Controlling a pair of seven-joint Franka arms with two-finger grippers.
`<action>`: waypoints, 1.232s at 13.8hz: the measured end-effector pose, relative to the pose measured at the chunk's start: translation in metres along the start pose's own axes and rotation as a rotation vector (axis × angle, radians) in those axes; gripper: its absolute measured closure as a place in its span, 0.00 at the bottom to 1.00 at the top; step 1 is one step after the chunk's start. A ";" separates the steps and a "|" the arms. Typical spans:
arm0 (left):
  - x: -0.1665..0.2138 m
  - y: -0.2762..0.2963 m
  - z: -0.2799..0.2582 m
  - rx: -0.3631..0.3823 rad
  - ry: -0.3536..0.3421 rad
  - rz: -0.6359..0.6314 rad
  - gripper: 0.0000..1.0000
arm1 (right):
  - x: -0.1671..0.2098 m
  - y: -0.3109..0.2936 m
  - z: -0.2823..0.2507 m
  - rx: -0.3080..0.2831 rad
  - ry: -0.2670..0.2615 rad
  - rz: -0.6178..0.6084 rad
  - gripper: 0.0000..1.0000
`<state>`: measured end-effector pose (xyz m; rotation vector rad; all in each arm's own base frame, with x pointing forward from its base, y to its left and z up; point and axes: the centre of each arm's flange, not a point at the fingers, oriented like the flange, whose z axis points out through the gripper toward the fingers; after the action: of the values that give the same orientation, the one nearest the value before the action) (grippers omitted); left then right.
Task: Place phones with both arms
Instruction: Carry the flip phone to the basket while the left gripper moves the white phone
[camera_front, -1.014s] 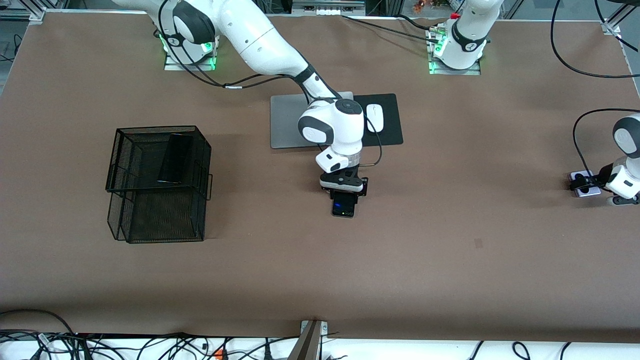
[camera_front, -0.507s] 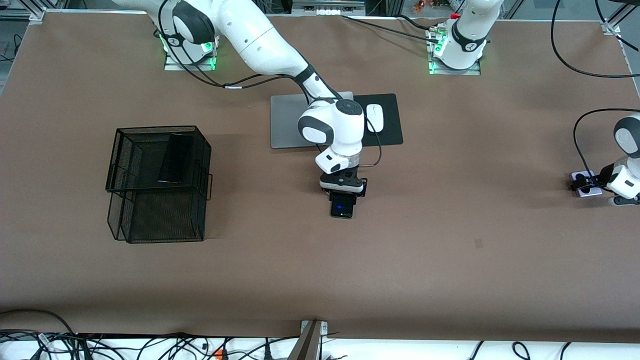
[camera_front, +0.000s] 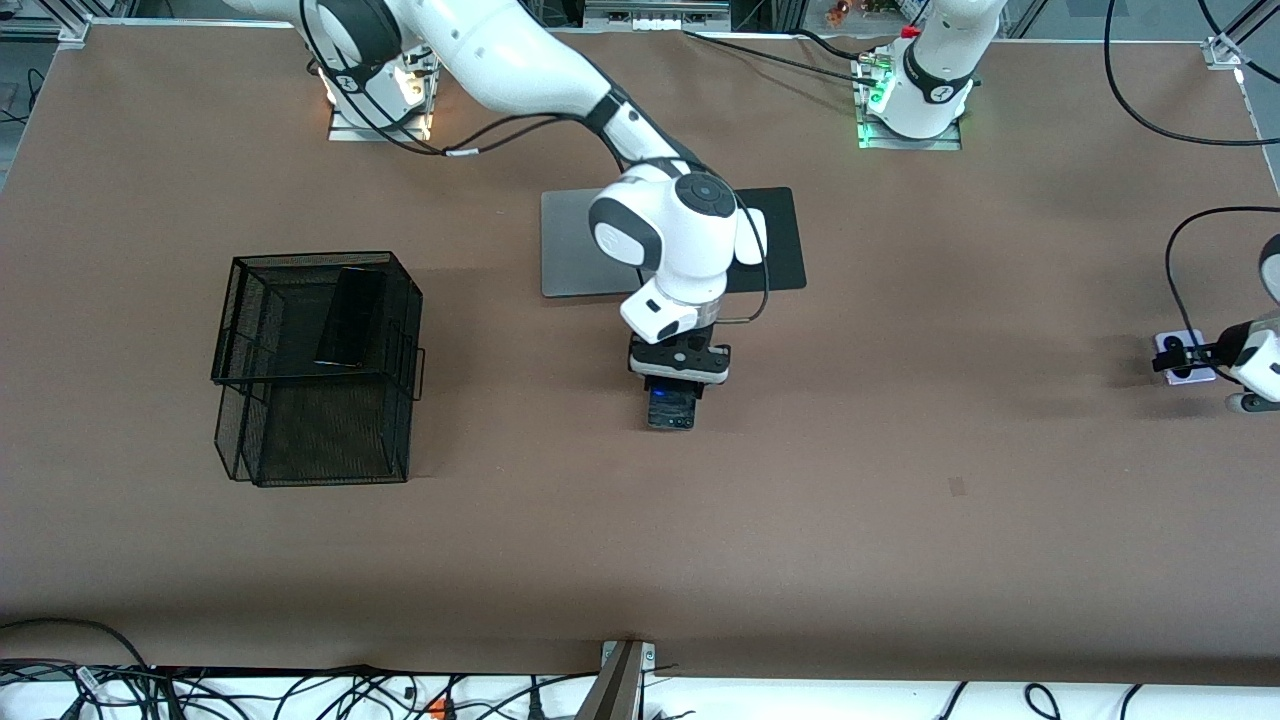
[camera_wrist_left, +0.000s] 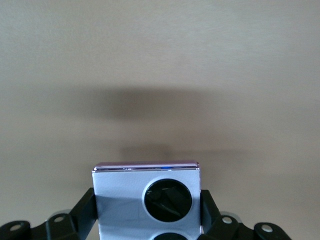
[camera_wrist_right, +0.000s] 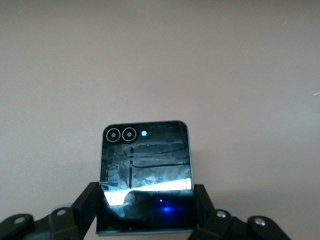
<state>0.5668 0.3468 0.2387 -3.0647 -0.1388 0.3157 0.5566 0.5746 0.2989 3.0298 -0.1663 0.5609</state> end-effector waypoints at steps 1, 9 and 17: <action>0.003 0.008 -0.021 0.005 -0.041 0.008 0.15 | 0.016 0.014 -0.015 -0.015 -0.036 -0.013 0.19; 0.046 0.189 -0.134 0.020 -0.135 0.183 0.15 | 0.082 0.216 -0.068 -0.098 -0.195 -0.174 0.19; 0.042 0.534 -0.069 -0.186 -0.138 0.211 0.15 | 0.075 0.485 -0.082 -0.041 -0.377 -0.269 0.19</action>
<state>0.6665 -0.1831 0.2626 -3.2453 0.1602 0.5559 0.5408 0.0921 0.4195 3.0117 0.2107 -0.0336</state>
